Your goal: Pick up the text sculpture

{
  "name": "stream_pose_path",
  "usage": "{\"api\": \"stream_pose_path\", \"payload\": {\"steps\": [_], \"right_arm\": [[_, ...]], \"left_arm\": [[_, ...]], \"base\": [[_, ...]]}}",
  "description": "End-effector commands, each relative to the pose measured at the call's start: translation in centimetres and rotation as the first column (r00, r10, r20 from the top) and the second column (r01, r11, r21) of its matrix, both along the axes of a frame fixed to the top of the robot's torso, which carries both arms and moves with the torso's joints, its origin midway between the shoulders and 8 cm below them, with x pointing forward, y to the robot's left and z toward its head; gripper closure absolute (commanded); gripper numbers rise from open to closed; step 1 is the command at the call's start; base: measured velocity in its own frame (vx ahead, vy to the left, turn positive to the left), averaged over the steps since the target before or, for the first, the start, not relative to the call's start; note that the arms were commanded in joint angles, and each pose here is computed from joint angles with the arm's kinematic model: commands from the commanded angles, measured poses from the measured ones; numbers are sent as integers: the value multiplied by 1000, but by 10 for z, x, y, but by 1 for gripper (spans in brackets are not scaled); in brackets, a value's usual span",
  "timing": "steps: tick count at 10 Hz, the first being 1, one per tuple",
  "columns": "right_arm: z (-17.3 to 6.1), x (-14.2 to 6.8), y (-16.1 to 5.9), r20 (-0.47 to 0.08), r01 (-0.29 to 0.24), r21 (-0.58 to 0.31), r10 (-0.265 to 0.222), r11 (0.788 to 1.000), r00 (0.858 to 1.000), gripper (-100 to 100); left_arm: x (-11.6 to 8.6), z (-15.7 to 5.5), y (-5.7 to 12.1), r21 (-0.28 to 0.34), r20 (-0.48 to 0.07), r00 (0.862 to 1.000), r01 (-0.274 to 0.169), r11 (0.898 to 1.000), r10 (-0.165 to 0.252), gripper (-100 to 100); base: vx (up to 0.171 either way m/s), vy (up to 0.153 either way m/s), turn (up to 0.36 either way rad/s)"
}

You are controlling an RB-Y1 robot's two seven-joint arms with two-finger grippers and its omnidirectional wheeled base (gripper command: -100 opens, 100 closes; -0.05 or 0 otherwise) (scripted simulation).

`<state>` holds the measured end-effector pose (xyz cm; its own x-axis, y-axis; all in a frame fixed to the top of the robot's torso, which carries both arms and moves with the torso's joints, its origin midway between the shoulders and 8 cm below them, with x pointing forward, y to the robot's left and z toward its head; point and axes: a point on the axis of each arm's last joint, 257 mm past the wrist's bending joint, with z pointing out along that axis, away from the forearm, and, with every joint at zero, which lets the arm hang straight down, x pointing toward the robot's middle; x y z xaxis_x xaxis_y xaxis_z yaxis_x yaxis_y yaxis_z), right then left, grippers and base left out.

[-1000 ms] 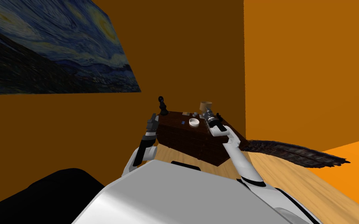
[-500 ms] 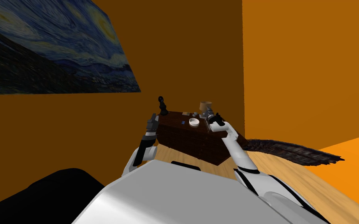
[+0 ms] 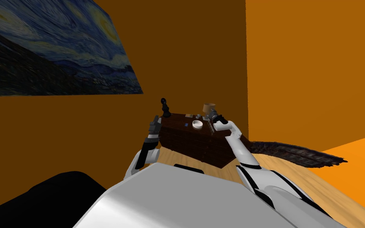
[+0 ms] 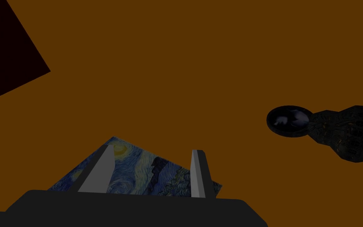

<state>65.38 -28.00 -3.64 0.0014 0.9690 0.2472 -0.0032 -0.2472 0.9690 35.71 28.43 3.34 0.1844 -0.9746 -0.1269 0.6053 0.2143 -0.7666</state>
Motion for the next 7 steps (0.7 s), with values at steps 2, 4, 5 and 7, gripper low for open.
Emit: {"api": "stream_pose_path", "payload": {"steps": [2,4,5,7], "right_arm": [[-7,6,-8,-54,27,32,-26,999,998,-100],[-11,15,-20,-106,66,90,-56,994,993,-100],[-15,15,-22,-122,73,89,-62,993,991,-100],[-21,22,-34,-183,122,146,-94,982,979,-100]], "left_arm": [[0,0,0,0,0,1000,0,1000,0,0],[0,0,0,0,0,1000,0,1000,0,0],[0,0,0,0,0,1000,0,1000,0,0],[0,0,0,0,0,1000,0,1000,0,0]], "base": [[4,12,-6],[8,16,-18],[6,7,1],[14,14,-15]]}}
